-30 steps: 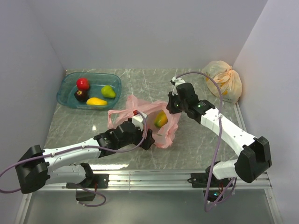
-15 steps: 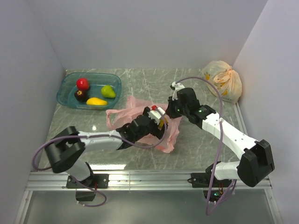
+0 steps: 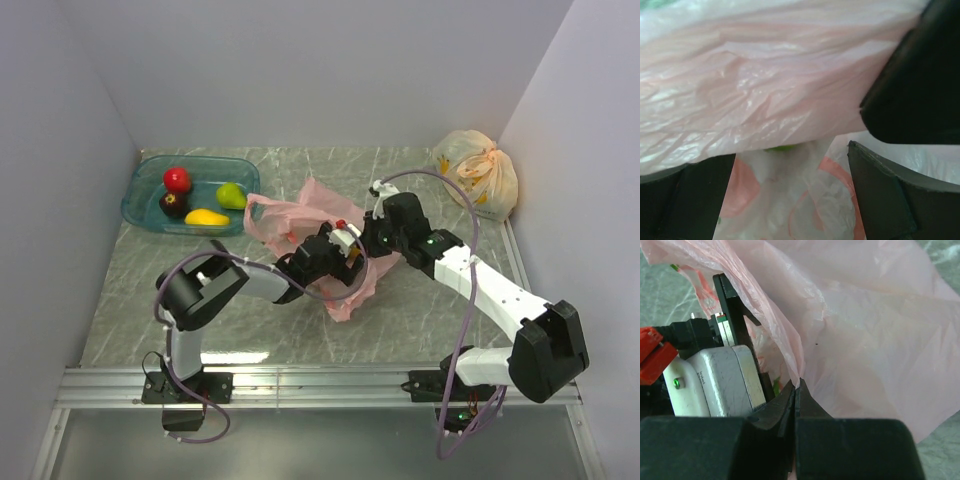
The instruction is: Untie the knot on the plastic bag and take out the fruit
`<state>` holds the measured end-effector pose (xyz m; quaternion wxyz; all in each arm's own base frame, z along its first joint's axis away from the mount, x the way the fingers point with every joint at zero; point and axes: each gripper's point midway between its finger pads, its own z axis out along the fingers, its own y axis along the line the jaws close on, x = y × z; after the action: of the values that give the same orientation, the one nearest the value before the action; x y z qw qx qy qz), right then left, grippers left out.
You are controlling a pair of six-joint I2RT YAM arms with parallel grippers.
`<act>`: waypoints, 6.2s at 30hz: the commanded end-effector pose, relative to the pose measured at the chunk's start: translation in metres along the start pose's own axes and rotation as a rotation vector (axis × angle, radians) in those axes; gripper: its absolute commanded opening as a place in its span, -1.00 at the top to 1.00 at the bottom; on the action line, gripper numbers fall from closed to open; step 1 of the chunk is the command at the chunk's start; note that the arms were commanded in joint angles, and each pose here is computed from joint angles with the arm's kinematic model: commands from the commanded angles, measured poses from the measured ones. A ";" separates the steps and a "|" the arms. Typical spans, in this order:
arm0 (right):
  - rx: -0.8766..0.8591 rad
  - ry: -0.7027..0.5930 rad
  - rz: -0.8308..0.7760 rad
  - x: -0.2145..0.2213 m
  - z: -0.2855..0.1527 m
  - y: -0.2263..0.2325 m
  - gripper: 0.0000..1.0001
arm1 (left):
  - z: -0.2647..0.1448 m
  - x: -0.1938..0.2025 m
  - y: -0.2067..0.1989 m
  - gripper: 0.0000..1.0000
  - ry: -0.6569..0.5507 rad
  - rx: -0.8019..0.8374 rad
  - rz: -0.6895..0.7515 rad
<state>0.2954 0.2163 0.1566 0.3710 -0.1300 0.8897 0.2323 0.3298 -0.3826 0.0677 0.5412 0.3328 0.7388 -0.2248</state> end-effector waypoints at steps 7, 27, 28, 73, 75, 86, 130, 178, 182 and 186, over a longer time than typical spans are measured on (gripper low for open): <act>0.080 -0.035 0.045 -0.002 -0.005 -0.011 0.94 | 0.019 -0.020 -0.024 -0.82 -0.100 0.139 -0.088; 0.526 -0.013 0.089 -0.021 0.036 -0.112 -0.32 | -0.039 0.024 -0.026 -0.88 -0.001 0.126 -0.233; 0.537 -0.011 0.123 -0.017 0.036 -0.118 -0.18 | -0.041 0.023 -0.024 -0.88 -0.006 0.112 -0.240; -0.170 0.269 0.089 0.052 0.058 -0.002 1.00 | -0.049 0.017 0.013 -0.94 0.018 -0.067 -0.134; -0.173 0.271 0.087 0.054 0.059 -0.001 1.00 | -0.045 0.022 0.015 -0.93 0.027 -0.069 -0.148; -0.144 0.264 0.071 0.057 0.060 -0.004 1.00 | -0.046 0.024 0.004 -0.27 0.064 -0.010 -0.207; 0.444 -0.066 0.151 0.001 -0.002 -0.089 1.00 | -0.192 -0.142 0.270 0.35 -0.193 -0.779 -0.733; 0.251 0.009 -0.167 0.037 -0.040 0.037 -0.73 | -0.524 -0.182 0.199 -0.99 -0.571 -1.247 -0.560; 0.263 -0.112 -0.135 0.000 -0.075 0.039 -0.99 | -0.540 -0.181 0.185 -0.99 -0.567 -1.248 -0.541; 0.316 -0.295 -0.071 -0.040 -0.119 0.029 -0.99 | -0.555 -0.168 0.173 -0.99 -0.542 -1.272 -0.526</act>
<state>0.2338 0.2147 0.2267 0.4624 -0.1207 0.8702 0.1203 0.1483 0.0698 0.4108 0.7286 -0.3037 0.6135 0.0235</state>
